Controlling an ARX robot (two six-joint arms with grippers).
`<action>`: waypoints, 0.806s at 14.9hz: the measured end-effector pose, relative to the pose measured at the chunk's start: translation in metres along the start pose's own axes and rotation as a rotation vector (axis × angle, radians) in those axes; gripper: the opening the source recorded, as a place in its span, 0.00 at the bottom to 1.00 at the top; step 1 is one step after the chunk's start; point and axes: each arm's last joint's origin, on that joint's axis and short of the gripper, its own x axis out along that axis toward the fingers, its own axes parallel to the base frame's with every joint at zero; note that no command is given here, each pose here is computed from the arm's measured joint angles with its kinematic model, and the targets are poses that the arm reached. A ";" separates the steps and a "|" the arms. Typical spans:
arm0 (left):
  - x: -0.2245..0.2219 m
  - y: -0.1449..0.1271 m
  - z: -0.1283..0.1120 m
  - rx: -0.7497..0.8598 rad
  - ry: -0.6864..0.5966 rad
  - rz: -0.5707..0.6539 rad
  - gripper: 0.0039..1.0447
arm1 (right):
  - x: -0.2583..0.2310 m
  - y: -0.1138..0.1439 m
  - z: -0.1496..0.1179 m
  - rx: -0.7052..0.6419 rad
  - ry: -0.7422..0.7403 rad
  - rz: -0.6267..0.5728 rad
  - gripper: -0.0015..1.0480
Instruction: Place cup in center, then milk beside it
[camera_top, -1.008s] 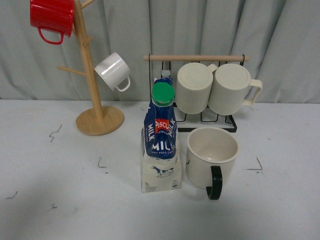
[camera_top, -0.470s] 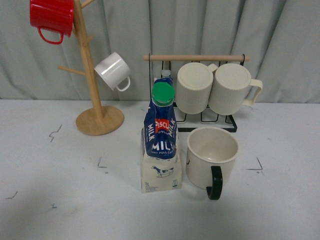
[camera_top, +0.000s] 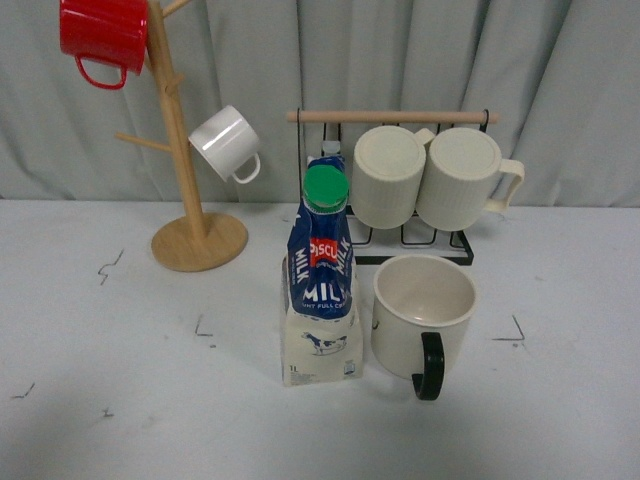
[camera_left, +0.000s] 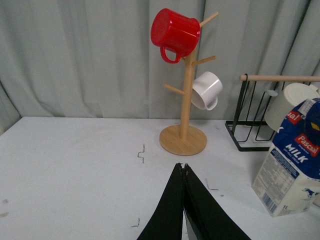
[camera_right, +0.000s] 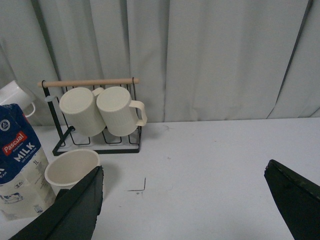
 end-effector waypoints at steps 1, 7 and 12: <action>0.000 0.000 0.000 0.000 -0.002 -0.001 0.01 | 0.000 0.000 0.000 0.000 0.000 0.000 0.94; 0.000 0.000 0.001 0.000 -0.005 -0.001 0.58 | 0.000 0.000 0.000 0.000 0.000 0.000 0.94; 0.000 0.000 0.001 0.001 -0.005 -0.001 0.94 | 0.000 0.000 0.000 0.000 0.000 0.000 0.94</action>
